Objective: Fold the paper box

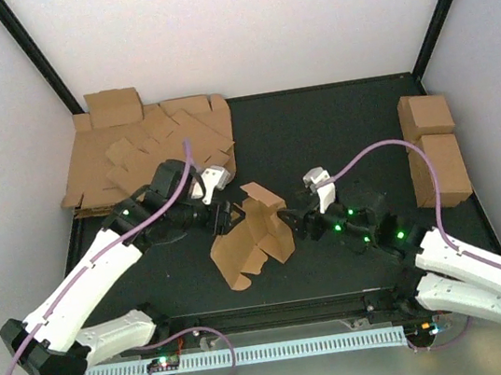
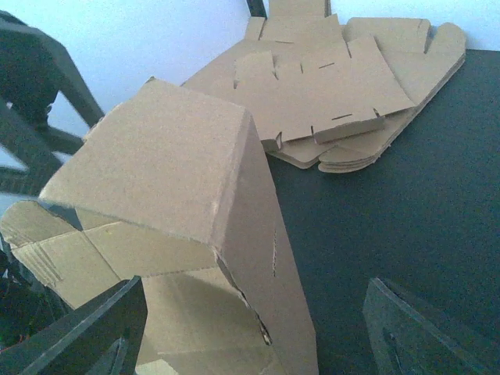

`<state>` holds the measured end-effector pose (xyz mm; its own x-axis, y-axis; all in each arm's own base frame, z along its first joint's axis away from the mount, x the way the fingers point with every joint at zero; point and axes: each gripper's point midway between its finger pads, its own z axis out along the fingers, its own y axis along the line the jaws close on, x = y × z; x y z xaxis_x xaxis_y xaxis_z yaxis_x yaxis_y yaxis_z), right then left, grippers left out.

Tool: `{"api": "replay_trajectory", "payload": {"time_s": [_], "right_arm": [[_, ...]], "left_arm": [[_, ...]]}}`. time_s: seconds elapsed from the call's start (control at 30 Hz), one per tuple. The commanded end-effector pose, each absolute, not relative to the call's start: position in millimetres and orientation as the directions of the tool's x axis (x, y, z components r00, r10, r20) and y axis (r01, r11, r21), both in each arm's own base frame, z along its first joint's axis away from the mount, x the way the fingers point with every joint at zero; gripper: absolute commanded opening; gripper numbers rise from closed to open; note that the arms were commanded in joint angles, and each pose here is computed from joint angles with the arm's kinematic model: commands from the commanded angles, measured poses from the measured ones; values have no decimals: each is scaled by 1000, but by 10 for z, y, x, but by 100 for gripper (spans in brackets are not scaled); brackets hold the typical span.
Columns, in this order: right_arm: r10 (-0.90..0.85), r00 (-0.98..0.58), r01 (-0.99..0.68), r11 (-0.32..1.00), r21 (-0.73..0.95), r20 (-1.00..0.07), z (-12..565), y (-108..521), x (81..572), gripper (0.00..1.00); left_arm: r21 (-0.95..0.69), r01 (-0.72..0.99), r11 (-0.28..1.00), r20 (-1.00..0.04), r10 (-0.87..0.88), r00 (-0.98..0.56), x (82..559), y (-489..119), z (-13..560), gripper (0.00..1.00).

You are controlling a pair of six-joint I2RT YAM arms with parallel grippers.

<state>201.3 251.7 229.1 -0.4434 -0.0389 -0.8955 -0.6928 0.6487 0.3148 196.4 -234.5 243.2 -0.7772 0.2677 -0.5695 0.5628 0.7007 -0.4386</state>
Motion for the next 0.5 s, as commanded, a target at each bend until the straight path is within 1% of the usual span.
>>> {"api": "replay_trajectory", "payload": {"time_s": [0.0, 0.07, 0.13, 0.17, 0.27, 0.37, 0.4, 0.47], "right_arm": [[-2, -421, -693, 646, 320, -907, 2365, 2539, 2063, 79], [-9, -423, -694, 646, 318, -906, 2357, 2544, 2061, 79], [-8, -422, -695, 645, 318, -906, 2353, 2542, 2056, 79], [-6, -421, -693, 647, 317, -907, 2352, 2536, 2061, 79], [-6, -419, -694, 647, 316, -908, 2343, 2542, 2067, 80], [-7, -417, -699, 642, 316, -909, 2342, 2584, 2087, 80], [-11, -419, -700, 641, 315, -908, 2334, 2602, 2097, 80], [-21, -427, -700, 640, 316, -904, 2305, 2649, 2126, 80]], "left_arm": [[-501, 515, 696, -622, 125, -773, 2171, -2237, 2663, 54], [-545, 507, 668, -643, 54, -764, 2235, -2176, 2770, 50], [-567, 497, 657, -666, -10, -746, 2281, -2116, 2841, 48], [-576, 499, 648, -677, -36, -735, 2298, -2086, 2876, 48], [-617, 503, 605, -672, -71, -738, 2322, -2057, 2928, 53], [-645, 495, 583, -618, -17, -786, 2331, -2141, 2702, 56], [-654, 470, 593, -579, 9, -816, 2333, -2155, 2552, 55], [-642, 394, 657, -484, 51, -874, 2347, -2110, 2231, 52]]}}
